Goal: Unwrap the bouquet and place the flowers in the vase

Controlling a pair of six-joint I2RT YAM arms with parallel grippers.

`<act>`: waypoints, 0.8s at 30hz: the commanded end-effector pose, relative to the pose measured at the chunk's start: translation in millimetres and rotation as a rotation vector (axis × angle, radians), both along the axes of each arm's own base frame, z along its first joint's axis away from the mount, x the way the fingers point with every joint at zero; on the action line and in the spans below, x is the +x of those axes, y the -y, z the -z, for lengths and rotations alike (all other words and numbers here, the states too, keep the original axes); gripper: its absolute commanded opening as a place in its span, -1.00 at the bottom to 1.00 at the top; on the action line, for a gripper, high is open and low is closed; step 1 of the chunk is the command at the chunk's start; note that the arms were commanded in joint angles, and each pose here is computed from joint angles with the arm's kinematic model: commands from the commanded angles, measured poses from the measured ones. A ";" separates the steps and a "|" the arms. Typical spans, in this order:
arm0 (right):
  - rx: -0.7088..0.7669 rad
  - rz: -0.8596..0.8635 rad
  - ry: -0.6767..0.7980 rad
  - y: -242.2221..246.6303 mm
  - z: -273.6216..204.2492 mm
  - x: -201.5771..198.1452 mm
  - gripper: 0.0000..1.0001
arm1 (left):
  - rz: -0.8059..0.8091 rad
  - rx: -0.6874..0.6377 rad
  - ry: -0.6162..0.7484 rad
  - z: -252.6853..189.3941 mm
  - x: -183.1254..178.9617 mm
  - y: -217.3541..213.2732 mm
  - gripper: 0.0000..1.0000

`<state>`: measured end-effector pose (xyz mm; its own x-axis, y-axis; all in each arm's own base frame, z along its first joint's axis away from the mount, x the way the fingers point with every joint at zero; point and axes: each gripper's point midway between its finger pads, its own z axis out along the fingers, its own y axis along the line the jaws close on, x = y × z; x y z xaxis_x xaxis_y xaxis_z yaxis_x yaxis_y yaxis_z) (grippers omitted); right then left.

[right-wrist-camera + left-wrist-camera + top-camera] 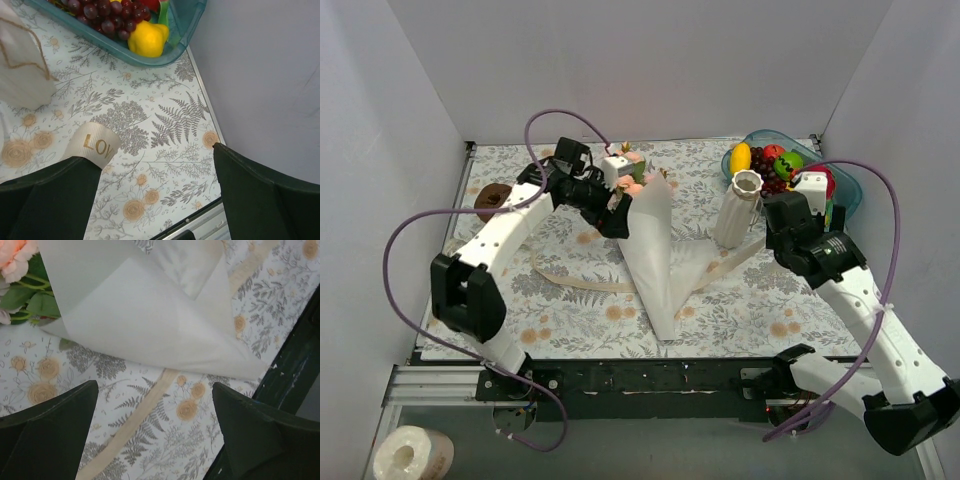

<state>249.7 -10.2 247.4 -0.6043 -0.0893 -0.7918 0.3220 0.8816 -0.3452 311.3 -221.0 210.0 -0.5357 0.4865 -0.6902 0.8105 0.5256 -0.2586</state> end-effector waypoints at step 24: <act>0.552 -0.460 -0.419 -102.2 53.9 -91.5 0.96 | -0.063 -0.044 0.078 25.1 125.0 71.6 0.96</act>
<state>180.0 56.6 214.5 -0.7685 -0.0085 -0.6398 -0.0297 0.9993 0.0223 429.4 -291.6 162.6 -0.5535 0.4416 -0.7061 0.7816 0.5683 -0.2573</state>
